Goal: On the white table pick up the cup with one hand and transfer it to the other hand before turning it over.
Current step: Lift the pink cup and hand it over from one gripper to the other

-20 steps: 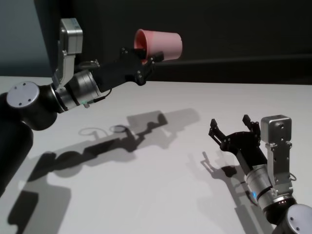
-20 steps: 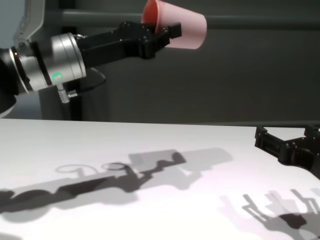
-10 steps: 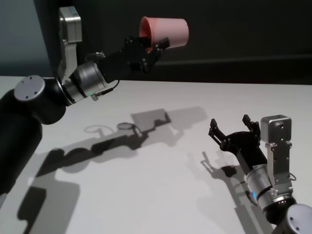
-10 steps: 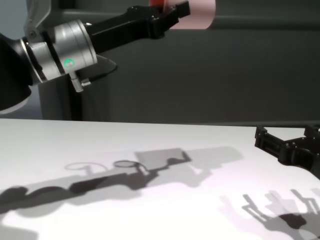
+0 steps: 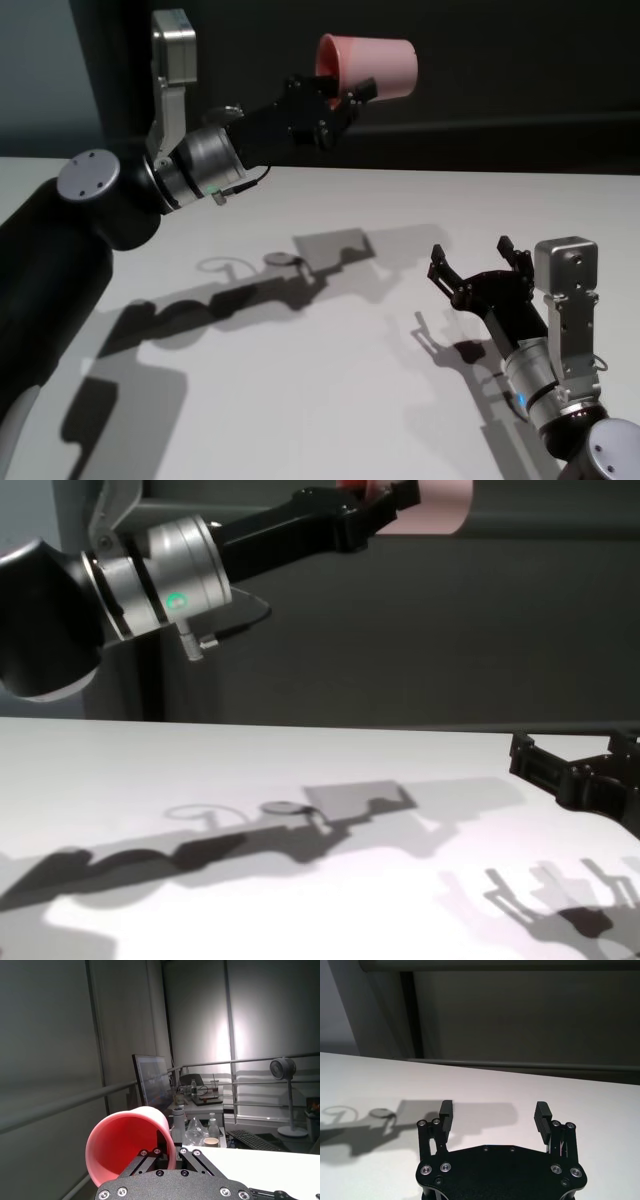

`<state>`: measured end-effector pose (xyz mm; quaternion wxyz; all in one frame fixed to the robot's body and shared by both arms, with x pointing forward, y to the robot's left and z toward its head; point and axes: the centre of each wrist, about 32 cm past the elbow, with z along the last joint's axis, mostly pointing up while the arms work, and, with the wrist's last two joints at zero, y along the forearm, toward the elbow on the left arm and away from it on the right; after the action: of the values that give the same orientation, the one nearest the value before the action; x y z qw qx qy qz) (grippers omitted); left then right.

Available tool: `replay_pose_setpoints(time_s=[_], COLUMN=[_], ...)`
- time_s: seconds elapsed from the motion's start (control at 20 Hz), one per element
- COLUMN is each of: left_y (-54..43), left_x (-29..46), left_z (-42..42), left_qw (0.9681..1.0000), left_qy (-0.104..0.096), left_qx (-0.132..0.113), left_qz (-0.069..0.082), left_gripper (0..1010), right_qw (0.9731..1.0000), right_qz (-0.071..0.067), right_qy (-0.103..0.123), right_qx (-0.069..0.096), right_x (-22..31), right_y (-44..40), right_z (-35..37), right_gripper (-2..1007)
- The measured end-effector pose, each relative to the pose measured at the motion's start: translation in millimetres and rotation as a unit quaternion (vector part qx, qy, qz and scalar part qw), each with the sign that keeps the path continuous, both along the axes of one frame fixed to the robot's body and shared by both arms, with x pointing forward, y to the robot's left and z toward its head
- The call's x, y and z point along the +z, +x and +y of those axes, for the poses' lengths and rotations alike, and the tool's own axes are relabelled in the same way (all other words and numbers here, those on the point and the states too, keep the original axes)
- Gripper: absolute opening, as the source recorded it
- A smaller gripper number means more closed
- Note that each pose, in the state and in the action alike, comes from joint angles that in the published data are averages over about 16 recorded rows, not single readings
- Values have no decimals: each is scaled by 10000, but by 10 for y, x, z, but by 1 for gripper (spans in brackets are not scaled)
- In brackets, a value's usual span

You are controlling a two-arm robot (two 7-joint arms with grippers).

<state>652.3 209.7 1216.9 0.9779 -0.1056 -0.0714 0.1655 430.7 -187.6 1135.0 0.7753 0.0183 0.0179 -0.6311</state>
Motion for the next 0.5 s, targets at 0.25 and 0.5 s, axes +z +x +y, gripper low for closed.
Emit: replay_pose_setpoints(time_s=[0.25,0.5], left_y=[32,54], left_x=[3,-7], left_z=[-101,-173], left_qw=[9999,9997], left_qy=[18,59], left_qx=[-129,-225], left_qz=[20,52], left_gripper=[55,55], right_qw=[10000,10000], right_qz=[0,0], right_qy=[0,0], right_qx=[0,0], right_x=[0,0], right_y=[0,0], right_z=[0,0], right_gripper=[1002,1002])
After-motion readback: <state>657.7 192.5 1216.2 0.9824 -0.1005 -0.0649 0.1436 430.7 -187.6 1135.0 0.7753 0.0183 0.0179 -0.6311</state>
